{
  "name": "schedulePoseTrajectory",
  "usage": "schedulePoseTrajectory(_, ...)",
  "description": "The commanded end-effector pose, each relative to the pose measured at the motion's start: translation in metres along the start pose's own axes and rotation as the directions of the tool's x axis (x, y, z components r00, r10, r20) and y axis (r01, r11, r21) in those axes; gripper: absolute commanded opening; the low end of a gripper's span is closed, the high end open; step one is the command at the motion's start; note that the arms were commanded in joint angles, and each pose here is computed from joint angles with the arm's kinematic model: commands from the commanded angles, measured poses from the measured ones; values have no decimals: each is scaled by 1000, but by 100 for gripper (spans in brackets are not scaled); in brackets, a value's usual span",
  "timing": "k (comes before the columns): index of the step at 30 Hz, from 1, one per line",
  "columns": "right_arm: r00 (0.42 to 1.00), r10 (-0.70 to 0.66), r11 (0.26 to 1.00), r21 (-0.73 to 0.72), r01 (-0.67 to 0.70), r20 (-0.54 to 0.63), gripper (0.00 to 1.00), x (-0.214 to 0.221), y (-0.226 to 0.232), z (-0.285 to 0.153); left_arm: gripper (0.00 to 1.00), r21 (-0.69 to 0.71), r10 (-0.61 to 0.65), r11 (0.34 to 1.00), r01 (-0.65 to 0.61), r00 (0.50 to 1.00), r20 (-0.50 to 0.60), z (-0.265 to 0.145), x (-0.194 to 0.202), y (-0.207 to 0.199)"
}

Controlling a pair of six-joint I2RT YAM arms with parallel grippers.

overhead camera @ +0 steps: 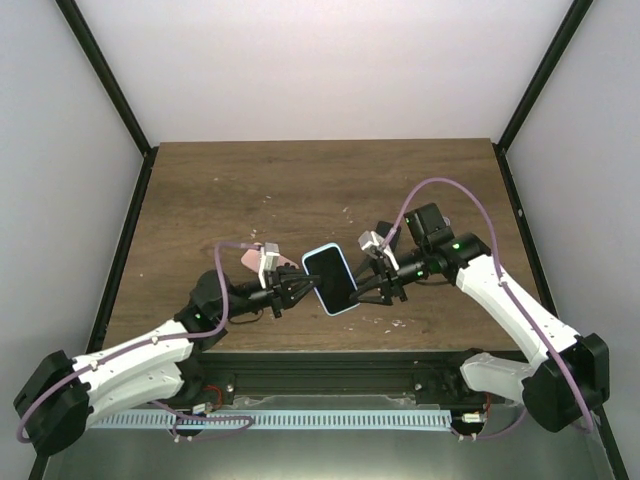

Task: Take the phone out of the phone case
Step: Adjust the phone.

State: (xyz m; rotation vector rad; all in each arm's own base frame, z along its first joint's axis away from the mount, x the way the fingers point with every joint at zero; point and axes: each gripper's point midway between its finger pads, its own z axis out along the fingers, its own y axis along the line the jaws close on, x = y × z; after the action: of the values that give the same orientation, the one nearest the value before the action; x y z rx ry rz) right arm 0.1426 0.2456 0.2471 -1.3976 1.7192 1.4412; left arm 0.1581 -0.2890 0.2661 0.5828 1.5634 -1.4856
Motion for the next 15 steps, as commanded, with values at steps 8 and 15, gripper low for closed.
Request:
schedulePoseTrajectory(8, 1000, 11, 999, -30, -11, -1, 16, 0, 5, 6, 0, 93, 42, 994, -52, 993, 108, 0, -25, -20)
schedulePoseTrajectory(15, 999, -18, 1000, 20, 19, -45, 1, -1, 0, 3, 36, 11, 68, 998, -68, 997, -22, 3, -6, -6)
